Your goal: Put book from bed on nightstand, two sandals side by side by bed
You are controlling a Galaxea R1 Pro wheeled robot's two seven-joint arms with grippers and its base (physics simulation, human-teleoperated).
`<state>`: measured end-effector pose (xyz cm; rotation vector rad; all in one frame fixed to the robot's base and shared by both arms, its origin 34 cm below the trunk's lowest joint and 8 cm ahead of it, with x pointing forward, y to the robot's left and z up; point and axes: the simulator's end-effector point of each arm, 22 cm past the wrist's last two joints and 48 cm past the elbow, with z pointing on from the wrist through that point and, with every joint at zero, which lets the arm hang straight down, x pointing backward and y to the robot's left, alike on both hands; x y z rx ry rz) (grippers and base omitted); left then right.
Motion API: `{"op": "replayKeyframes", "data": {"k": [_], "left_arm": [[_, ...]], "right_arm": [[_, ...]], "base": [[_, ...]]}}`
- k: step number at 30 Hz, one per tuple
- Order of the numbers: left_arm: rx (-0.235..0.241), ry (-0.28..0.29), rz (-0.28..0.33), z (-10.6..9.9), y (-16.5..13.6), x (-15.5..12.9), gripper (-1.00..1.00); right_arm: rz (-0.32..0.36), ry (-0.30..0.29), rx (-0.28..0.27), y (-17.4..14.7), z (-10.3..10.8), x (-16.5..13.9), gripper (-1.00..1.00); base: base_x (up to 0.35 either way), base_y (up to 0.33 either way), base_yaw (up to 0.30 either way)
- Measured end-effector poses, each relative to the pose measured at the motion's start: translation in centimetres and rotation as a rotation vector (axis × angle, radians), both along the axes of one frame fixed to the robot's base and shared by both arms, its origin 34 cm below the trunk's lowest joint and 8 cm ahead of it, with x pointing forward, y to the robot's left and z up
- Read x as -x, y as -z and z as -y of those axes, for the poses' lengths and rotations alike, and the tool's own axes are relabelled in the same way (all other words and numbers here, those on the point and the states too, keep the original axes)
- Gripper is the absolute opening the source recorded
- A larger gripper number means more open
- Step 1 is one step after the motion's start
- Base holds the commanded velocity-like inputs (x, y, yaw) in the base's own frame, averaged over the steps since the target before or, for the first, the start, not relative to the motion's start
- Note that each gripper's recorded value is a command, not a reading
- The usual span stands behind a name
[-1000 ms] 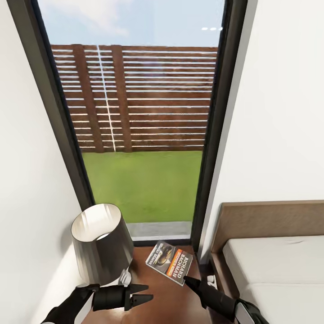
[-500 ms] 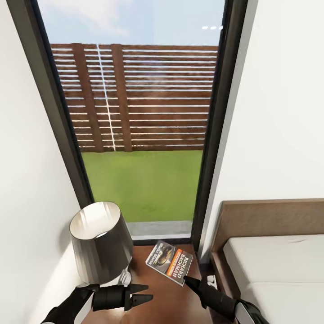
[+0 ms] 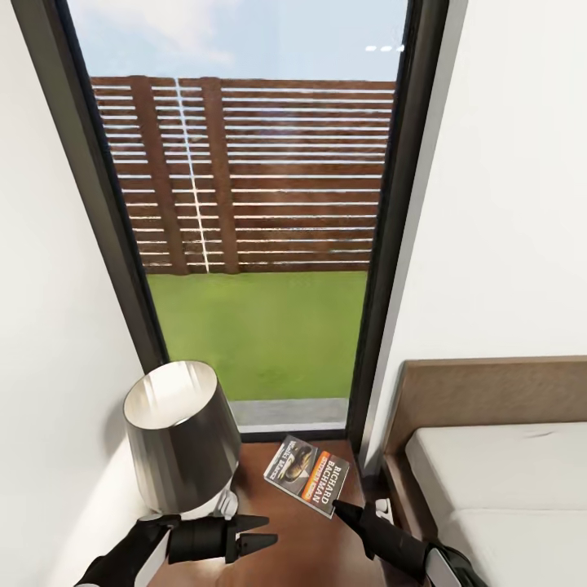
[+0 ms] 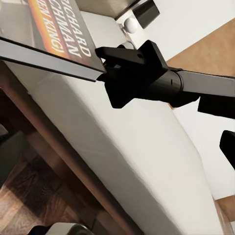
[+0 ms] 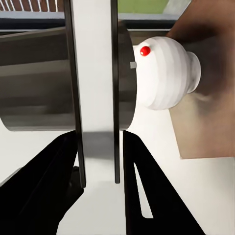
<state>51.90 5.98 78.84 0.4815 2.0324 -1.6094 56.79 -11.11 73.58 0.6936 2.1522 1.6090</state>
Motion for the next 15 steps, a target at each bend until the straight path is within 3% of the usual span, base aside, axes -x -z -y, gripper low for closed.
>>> {"op": "replayKeyframes", "data": {"k": [15], "left_arm": [[0.031, 0.032, 0.006, 0.3, 1.5, 0.6, 1.0]], "right_arm": [[0.001, 0.0, 0.0, 2.2, 0.0, -0.1, -1.0]], "base": [[0.0, 0.0, 0.0]]}}
